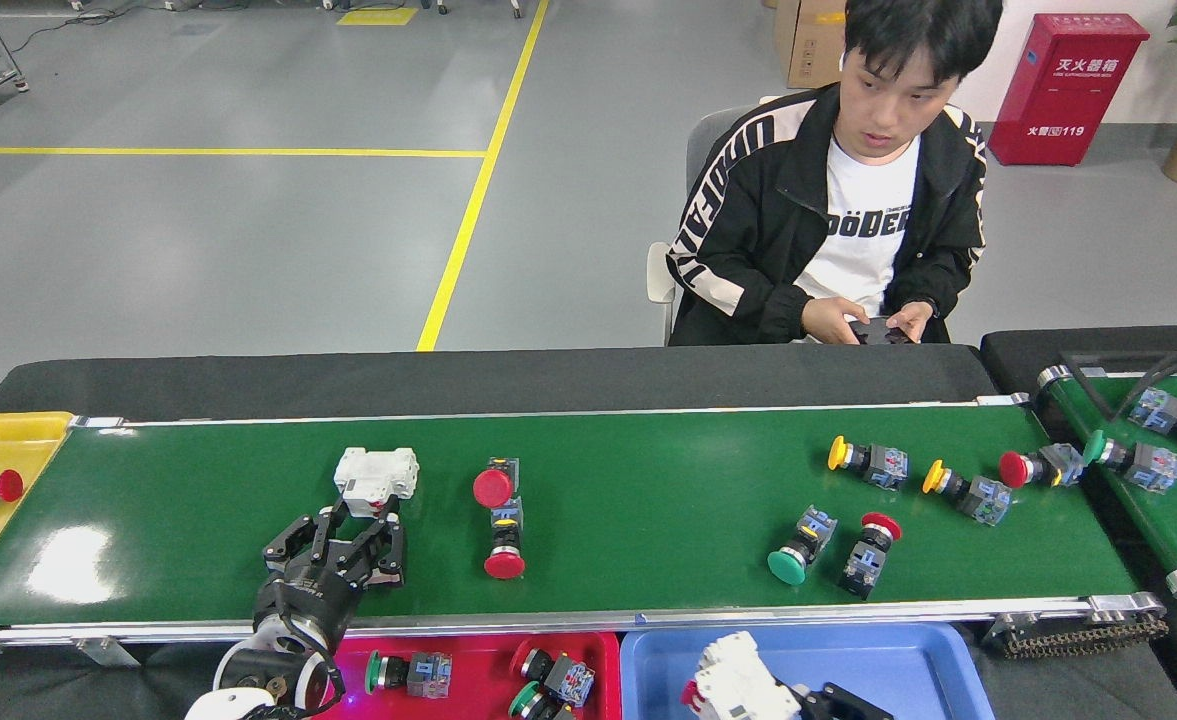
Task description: Pick switch part from conveyor to tray
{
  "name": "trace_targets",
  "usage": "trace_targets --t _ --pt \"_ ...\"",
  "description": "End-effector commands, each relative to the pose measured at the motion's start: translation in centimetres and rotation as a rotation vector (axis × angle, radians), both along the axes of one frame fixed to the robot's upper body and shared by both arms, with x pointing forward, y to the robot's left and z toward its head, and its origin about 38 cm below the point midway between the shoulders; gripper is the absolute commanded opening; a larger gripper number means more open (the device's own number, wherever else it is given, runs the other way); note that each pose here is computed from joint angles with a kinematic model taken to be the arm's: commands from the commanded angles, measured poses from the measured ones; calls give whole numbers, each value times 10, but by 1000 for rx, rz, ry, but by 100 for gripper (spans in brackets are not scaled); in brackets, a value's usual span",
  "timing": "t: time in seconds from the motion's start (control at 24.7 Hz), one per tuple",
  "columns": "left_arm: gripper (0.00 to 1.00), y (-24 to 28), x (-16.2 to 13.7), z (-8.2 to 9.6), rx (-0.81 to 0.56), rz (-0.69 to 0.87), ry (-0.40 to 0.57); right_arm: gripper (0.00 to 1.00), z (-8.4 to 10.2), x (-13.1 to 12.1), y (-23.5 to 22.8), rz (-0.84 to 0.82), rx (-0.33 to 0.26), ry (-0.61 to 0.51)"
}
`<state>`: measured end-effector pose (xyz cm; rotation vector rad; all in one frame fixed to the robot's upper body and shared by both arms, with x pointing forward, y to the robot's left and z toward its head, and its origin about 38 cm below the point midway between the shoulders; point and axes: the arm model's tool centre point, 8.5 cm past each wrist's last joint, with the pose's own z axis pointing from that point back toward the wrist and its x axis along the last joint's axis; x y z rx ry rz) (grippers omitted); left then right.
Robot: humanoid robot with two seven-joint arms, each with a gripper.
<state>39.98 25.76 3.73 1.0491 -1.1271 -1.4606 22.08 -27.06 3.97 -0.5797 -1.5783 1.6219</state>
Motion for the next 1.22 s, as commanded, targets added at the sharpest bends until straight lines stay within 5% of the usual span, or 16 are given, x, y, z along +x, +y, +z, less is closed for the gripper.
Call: trace_targets --t 0.0,0.12,0.28,0.41,0.49,0.65,0.77,0.85,1.01,1.18 --pt "7 4 -4 21 -1 -22 -58 68 5 -2 -4 -29 34 -23" --pt "7 8 -33 40 -14 -51 -119 88 -2 -3 -1 -78 55 10" --pt "7 -7 -66 54 -14 -136 -155 89 -2 -2 -1 -102 69 6" --pt "8 -35 -83 43 -22 -282 -121 88 7 5 -1 -145 98 -35" --pt "8 -66 -92 37 -28 -433 -101 87 21 33 -8 -258 116 -85" --pt "10 -125 -105 30 31 -636 -84 87 29 77 -42 -566 110 -90" --pt "11 -177 -120 25 91 -790 -84 88 32 82 -60 -651 84 -102" --pt "22 -206 -138 11 149 -881 -55 88 31 79 -67 -670 84 -129" --pt "100 -227 -153 11 154 -943 -65 88 26 78 -68 -679 75 -115" --pt "100 -221 -145 20 132 -898 -86 88 25 79 -66 -673 58 -117"
